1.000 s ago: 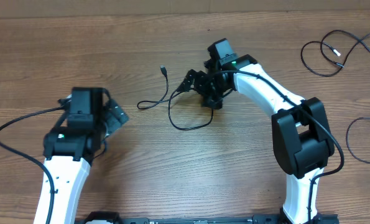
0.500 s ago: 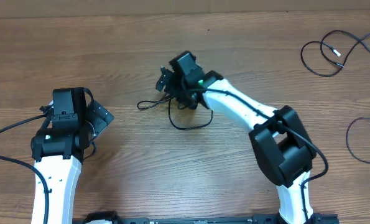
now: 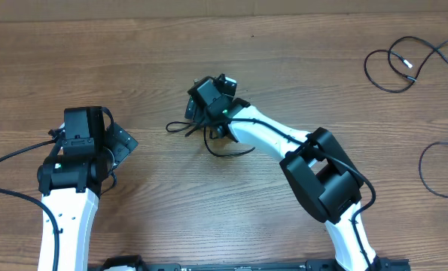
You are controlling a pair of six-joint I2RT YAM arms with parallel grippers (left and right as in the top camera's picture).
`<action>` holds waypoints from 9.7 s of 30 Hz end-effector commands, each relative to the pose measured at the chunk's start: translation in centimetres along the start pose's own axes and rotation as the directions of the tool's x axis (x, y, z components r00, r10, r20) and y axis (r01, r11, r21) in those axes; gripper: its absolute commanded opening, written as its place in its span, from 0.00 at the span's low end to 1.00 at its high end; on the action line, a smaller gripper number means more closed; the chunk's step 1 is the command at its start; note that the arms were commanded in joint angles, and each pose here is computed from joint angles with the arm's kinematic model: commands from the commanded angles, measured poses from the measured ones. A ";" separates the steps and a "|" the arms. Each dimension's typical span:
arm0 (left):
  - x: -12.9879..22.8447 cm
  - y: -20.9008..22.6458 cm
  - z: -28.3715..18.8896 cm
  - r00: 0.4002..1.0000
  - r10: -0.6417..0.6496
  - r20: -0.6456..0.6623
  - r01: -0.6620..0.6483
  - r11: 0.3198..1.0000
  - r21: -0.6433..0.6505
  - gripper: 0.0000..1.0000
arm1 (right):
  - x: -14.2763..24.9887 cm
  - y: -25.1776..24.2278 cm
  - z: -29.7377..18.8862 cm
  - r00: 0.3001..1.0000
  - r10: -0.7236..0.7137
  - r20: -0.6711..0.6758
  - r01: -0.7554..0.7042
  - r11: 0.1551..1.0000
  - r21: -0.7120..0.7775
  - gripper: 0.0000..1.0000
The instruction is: Untangle cables
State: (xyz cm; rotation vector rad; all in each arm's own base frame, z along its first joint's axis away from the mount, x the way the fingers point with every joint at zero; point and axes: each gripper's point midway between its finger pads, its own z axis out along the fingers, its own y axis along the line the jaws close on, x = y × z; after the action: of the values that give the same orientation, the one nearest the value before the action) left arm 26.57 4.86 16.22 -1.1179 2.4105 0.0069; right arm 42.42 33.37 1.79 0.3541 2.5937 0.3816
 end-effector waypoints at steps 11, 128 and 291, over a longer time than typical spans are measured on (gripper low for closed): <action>-0.4 0.4 -0.3 1.000 -0.015 0.017 0.015 1.000 -0.015 1.00 | 4.8 -2.9 3.1 0.929 -0.370 -0.007 0.363 0.907 0.214 1.00; -0.4 0.4 -0.3 1.000 -0.015 0.017 0.015 1.000 -0.015 0.99 | -17.5 -20.6 -50.4 0.859 -0.085 0.504 0.034 0.994 0.108 1.00; -0.4 0.4 -0.3 1.000 -0.015 0.017 0.015 1.000 -0.015 1.00 | -3.2 -29.6 -30.4 0.426 -0.145 0.893 0.207 0.976 0.060 1.00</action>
State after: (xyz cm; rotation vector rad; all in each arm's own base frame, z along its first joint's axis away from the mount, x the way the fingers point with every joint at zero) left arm 26.35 4.84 16.11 -1.1208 2.4198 0.0117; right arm 24.60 -1.18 19.13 0.2161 1.5049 0.1717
